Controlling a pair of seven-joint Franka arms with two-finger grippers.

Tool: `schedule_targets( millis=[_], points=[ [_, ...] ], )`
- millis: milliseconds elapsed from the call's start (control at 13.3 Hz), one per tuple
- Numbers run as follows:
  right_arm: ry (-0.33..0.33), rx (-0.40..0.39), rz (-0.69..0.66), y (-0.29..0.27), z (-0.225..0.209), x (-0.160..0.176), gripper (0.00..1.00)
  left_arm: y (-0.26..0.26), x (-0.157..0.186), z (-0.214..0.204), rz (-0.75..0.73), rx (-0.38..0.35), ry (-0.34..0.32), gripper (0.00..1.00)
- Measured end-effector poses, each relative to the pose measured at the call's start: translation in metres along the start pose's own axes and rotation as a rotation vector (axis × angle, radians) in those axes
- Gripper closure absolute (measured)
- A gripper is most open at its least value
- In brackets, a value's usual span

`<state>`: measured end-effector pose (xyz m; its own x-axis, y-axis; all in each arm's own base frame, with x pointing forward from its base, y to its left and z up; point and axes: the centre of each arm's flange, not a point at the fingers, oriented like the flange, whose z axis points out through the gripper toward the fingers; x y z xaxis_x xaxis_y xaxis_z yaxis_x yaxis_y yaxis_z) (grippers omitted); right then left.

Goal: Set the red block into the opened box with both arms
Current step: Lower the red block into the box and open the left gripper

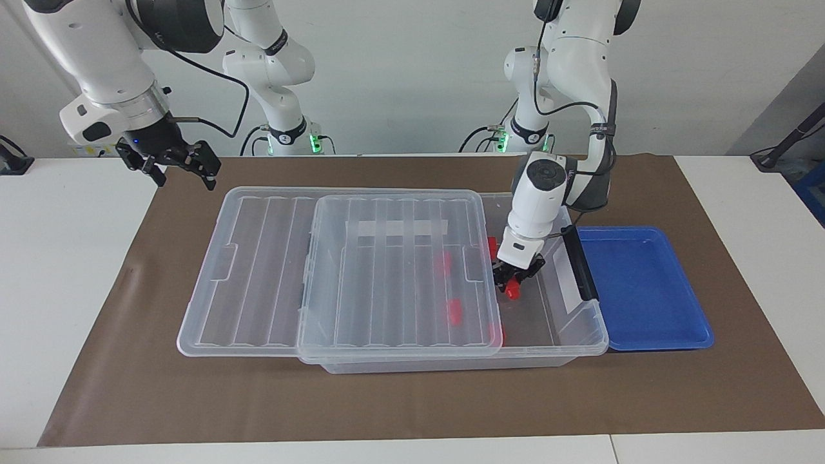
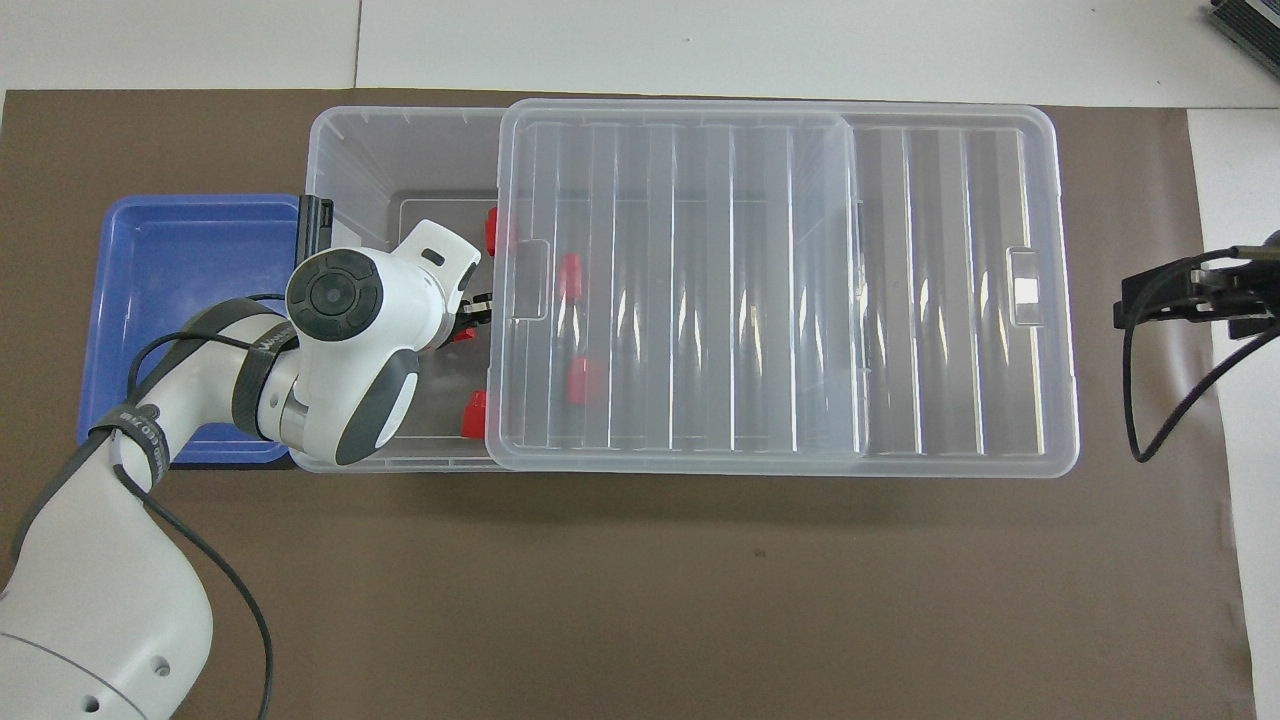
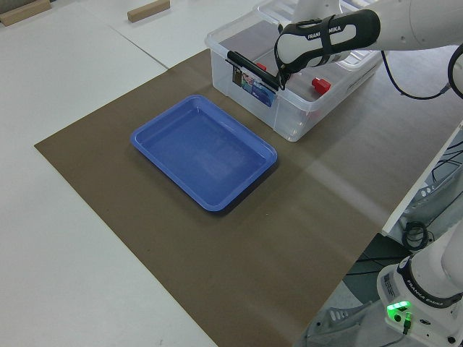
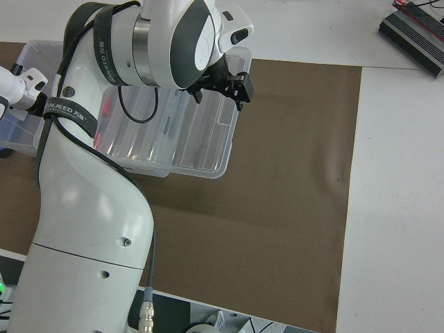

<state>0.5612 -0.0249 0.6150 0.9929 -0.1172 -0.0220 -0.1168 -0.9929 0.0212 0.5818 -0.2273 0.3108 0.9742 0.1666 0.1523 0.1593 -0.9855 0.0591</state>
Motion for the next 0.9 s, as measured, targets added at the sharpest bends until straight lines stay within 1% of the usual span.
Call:
schedule_targets(
  millis=[225,375,449,524,599,674,749,899],
  points=[
    [0.0,0.0,0.0,0.0,0.0002,0.0001,0.0,-0.0032,0.0013,0.003,-0.005,0.001,0.001,0.65],
    [0.0,0.0,0.0,0.0,0.0005,0.0001,0.0,-0.0035,0.0015,0.0029,-0.008,0.001,0.002,0.47],
    [-0.001,0.0,0.0,0.0,0.0007,0.0,0.0,-0.0037,0.0016,0.0029,-0.011,0.001,0.002,0.35],
    [-0.002,0.0,0.0,0.0,0.001,0.0,0.0,-0.004,0.0017,0.003,-0.014,0.001,0.002,0.19],
    [-0.002,0.0,0.0,0.0,0.0012,0.0,0.0,-0.0041,0.0018,0.003,-0.018,0.001,0.002,0.06],
    [-0.002,0.0,0.0,0.0,0.0013,0.0,0.0,-0.0042,0.0019,0.003,-0.027,0.001,0.002,0.0],
    [-0.002,0.0,0.0,0.0,0.0014,0.0,0.0,-0.0042,0.0019,0.0029,-0.05,0.001,0.002,0.0],
    [-0.002,0.0,0.0,0.0,0.0014,0.0,0.0,-0.0039,0.0019,0.002,-0.149,0.001,0.002,0.0]
  ],
)
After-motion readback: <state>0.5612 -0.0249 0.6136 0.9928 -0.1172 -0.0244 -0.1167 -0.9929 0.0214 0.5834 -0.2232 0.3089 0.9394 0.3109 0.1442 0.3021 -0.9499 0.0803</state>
